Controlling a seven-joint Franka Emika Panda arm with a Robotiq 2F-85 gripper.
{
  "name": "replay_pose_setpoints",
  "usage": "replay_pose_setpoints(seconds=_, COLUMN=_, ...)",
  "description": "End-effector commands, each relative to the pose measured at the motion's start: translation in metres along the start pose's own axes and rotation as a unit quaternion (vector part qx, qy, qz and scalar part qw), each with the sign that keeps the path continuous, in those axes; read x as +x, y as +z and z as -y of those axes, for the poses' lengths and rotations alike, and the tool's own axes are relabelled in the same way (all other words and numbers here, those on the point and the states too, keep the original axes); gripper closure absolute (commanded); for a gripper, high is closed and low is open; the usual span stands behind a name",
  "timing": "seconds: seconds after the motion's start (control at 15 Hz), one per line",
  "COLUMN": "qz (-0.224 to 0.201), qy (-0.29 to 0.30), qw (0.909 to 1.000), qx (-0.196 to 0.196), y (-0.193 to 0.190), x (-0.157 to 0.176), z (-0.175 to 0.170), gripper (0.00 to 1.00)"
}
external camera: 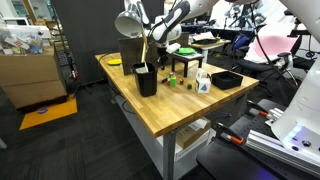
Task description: Turn on the lamp
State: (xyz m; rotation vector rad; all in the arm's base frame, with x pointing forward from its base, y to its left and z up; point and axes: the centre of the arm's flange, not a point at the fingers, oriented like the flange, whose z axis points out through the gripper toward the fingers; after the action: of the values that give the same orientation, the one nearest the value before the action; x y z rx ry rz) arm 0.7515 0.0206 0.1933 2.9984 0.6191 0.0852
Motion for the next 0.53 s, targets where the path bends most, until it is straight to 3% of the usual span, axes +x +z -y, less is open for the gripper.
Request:
replay_pose_setpoints(seconds=0.0, qz=0.012, qy=-0.004, qw=0.9998, qx=0.017, y=0.007, x=0.011, z=-0.004, gripper=1.00)
replay_pose_setpoints(seconds=0.47, qz=0.014, qy=0.000, qw=0.9993, qx=0.035, y=0.021, x=0.013, z=0.004, gripper=1.00)
